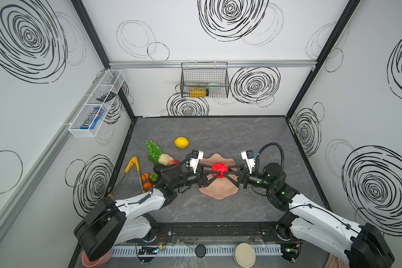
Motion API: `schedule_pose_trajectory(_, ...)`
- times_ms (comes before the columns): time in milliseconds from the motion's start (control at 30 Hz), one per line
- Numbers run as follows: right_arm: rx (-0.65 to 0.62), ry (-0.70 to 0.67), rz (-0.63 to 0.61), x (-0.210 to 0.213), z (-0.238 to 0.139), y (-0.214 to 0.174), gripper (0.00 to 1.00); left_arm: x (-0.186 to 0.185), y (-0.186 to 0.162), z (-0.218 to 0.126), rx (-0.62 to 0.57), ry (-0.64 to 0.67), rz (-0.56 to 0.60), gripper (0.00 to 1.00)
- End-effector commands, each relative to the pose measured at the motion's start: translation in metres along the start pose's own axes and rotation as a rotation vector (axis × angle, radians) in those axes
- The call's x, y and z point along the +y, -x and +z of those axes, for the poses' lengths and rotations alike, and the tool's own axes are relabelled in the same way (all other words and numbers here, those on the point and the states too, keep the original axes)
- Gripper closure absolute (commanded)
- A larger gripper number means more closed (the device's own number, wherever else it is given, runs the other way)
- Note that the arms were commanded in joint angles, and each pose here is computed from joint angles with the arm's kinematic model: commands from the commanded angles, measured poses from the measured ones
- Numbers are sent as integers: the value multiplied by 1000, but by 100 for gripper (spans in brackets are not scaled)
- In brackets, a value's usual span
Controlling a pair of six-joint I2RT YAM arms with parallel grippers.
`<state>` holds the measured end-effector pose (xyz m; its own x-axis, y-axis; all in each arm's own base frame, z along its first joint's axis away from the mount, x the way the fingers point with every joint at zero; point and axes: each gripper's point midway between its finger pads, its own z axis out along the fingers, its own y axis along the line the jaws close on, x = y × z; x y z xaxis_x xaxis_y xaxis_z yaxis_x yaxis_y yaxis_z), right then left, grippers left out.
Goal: Place and organize the fake fruits in the fruit bowl
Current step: 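Carry the red apple over the bowl and pass it to the right gripper, then lower the red apple into the bowl with the right gripper while the left gripper withdraws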
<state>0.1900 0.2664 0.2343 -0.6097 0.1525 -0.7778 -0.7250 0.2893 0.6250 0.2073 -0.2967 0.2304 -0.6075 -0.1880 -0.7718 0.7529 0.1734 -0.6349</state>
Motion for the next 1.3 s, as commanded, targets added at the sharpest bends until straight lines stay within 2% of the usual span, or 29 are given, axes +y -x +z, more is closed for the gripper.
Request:
schedule_pose_trajectory(0, -8, 68, -73, 19, 1, 9, 25, -29, 1, 1, 0, -140, 59, 36)
schedule_pose_trajectory(167, 0, 108, -90, 28, 2, 8, 28, -37, 0, 3, 7, -197, 48, 36)
schedule_pose_trajectory(433, 20, 111, -114, 32, 5, 5, 47, -28, -1, 6, 19, -158, 52, 34)
schedule_pose_trajectory(533, 5, 70, -113, 25, 6, 9, 52, -20, -1, 6, 16, -121, 51, 29)
schedule_pose_trajectory(600, -15, -14, -97, 11, 6, 13, 55, -10, 1, 4, 8, -67, 53, 19)
schedule_pose_trajectory(733, -19, -217, -122, -22, 4, 20, 56, 33, 20, -22, -109, 197, 68, 1)
schedule_pose_trajectory(767, -9, -266, -127, -30, 3, 21, 56, 49, 29, -38, -171, 312, 64, 4)
schedule_pose_trajectory(900, 76, -399, -144, -55, 6, 13, 59, 102, 49, -121, -369, 798, 52, 4)
schedule_pose_trajectory(1000, 170, -533, -137, -81, 12, 1, 62, 116, 50, -170, -452, 1024, 78, 4)
schedule_pose_trajectory(1100, 273, -647, -151, -99, 19, -9, 62, 120, 48, -191, -484, 1119, 84, 4)
schedule_pose_trajectory(1267, 460, -739, -235, -104, 34, -28, 62, 112, 52, -190, -504, 1090, 89, 4)
